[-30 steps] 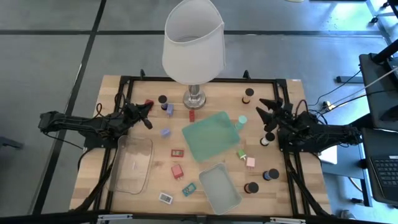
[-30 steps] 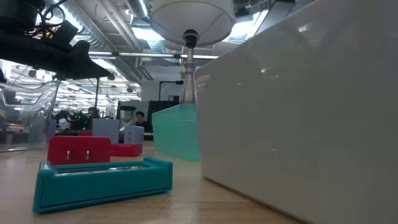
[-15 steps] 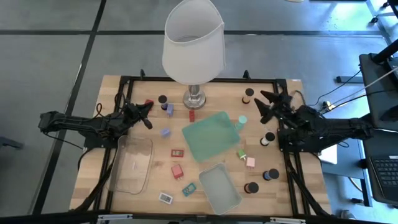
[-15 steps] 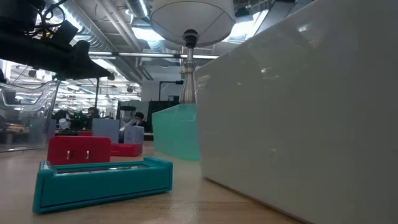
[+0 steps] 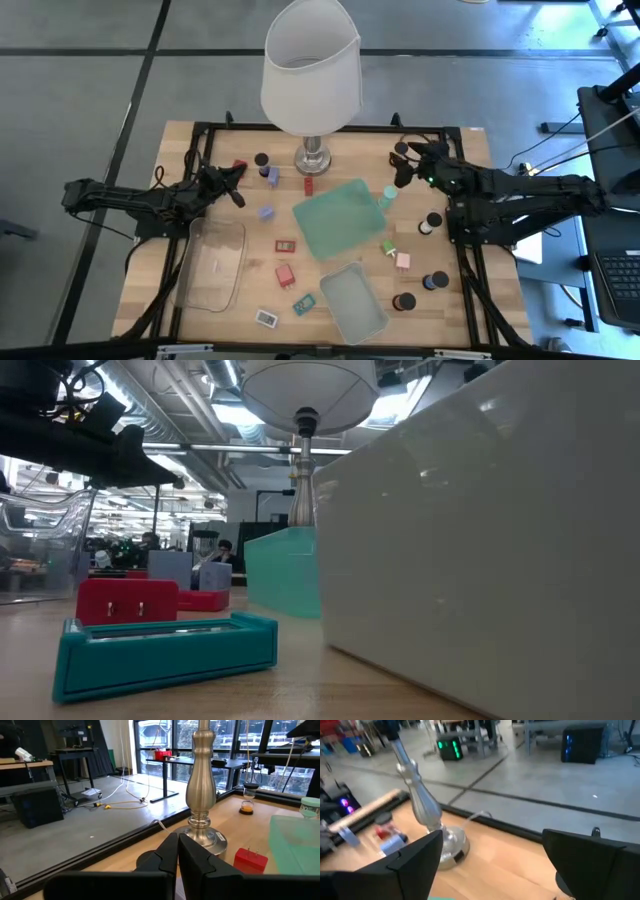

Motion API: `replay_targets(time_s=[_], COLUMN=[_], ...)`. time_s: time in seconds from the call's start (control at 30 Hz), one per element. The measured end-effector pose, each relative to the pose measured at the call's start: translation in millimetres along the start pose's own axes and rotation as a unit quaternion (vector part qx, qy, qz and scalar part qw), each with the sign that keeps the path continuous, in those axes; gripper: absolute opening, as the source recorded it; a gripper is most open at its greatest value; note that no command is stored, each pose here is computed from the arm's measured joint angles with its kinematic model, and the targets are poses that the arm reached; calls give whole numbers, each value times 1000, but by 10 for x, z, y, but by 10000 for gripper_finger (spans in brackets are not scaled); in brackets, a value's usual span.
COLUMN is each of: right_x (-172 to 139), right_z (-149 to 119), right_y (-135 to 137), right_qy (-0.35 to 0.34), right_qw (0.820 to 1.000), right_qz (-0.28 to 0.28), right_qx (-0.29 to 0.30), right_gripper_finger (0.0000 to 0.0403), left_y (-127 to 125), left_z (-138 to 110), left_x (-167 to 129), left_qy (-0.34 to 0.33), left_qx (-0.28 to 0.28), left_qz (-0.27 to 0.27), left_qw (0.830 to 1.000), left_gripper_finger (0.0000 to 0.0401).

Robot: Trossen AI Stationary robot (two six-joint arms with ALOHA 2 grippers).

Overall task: Pick & Place Office items
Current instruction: Put the orange hourglass into the green bin

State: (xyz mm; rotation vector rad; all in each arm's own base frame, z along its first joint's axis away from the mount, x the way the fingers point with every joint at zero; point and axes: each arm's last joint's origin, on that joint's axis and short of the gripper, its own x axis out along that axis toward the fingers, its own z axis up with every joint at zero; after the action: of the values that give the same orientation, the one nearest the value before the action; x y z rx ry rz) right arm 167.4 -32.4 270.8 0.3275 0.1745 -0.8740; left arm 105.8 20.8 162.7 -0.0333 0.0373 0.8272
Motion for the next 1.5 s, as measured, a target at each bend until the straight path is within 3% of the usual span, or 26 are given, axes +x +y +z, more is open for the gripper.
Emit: replay_targets(time_s=[0.17, 0.33, 0.67, 0.97, 1.5], right_x=[214, 433, 742, 1089, 1356], right_z=[54, 113, 173, -68, -285], right_y=[-24, -189, -616, -749, -831], right_qy=[58, 135, 175, 245, 297], right_qw=[998, 990, 977, 956, 942], right_qz=[-26, -24, -114, -161, -156], right_qx=[-19, 11, 44, 33, 31], right_gripper_finger=[364, 367, 367, 366, 366], left_y=[0, 0, 0, 0, 0], left_z=[0, 0, 0, 0, 0], left_x=[0, 0, 0, 0, 0], left_qy=[0, 0, 0, 0, 0], left_qx=[0, 0, 0, 0, 0], left_qz=[0, 0, 0, 0, 0], left_qw=[1000, 1000, 1000, 1000, 1000], left_gripper_finger=[6, 6, 6, 7, 7])
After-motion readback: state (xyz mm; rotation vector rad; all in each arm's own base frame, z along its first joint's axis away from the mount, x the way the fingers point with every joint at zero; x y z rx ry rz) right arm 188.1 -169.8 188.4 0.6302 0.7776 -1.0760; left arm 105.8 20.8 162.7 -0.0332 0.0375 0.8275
